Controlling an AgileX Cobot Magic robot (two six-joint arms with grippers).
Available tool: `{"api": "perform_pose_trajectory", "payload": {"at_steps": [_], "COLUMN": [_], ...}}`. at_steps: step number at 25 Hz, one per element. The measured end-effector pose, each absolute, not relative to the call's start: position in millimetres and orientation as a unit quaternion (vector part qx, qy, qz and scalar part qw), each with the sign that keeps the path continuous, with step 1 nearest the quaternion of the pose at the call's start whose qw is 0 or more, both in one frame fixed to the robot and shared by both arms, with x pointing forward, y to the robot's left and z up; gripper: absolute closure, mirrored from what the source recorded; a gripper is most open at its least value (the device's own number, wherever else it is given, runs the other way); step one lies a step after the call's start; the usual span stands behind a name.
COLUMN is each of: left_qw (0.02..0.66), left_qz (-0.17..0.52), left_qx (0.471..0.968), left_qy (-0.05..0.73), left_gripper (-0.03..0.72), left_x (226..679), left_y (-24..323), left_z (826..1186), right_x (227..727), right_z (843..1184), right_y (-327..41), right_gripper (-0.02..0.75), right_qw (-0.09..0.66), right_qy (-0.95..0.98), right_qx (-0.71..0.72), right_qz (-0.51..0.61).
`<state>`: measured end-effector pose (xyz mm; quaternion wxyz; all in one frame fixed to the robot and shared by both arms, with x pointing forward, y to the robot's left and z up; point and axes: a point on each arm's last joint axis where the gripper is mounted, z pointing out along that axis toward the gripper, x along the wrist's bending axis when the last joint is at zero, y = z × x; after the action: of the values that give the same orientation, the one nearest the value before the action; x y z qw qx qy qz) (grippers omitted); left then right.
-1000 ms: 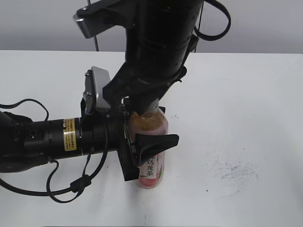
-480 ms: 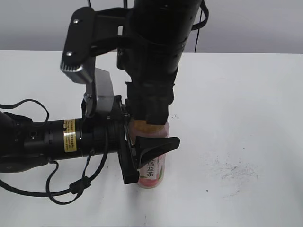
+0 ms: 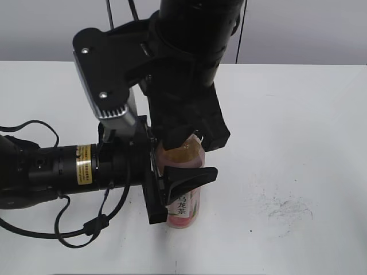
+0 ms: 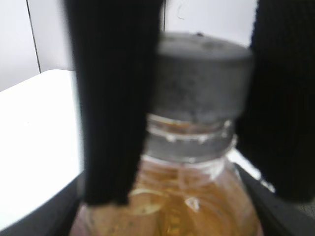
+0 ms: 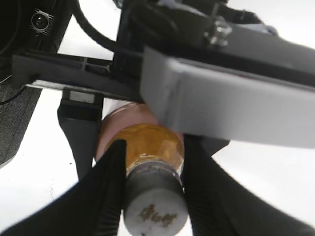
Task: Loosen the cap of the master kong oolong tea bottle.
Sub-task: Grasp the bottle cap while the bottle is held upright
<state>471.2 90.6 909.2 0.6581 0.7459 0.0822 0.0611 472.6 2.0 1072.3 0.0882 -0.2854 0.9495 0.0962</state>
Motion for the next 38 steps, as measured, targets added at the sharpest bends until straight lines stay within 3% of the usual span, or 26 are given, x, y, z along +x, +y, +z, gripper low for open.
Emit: {"api": "perform_pose_trajectory", "payload": {"at_steps": [3, 8, 13, 23, 38], "left_qw": [0.658, 0.659, 0.659, 0.659, 0.659], "left_qz": [0.061, 0.061, 0.060, 0.061, 0.061], "left_qx": [0.746, 0.745, 0.745, 0.744, 0.744], "left_qy": [0.082, 0.086, 0.087, 0.096, 0.093], "left_gripper": [0.242, 0.242, 0.242, 0.242, 0.242], "left_x": [471.1, 471.6, 471.7, 472.9, 472.6], "left_y": [90.6, 90.7, 90.7, 91.1, 91.0], "left_z": [909.2, 909.3, 909.3, 909.3, 909.3], "right_x": [472.5, 472.2, 472.9, 484.5, 485.4], "right_z": [1072.6, 1072.9, 1072.8, 1074.9, 1073.0], "right_y": [2.1, 2.5, 1.8, 2.0, -6.1], "right_gripper": [0.456, 0.316, 0.263, 0.250, 0.251], "right_qw": [0.087, 0.081, 0.075, 0.118, 0.066], "right_qy": [0.953, 0.964, 0.981, 0.984, 0.962], "right_qx": [-0.274, -0.230, -0.144, 0.047, 0.237], "right_qz": [0.098, 0.104, 0.107, 0.124, 0.121]}}
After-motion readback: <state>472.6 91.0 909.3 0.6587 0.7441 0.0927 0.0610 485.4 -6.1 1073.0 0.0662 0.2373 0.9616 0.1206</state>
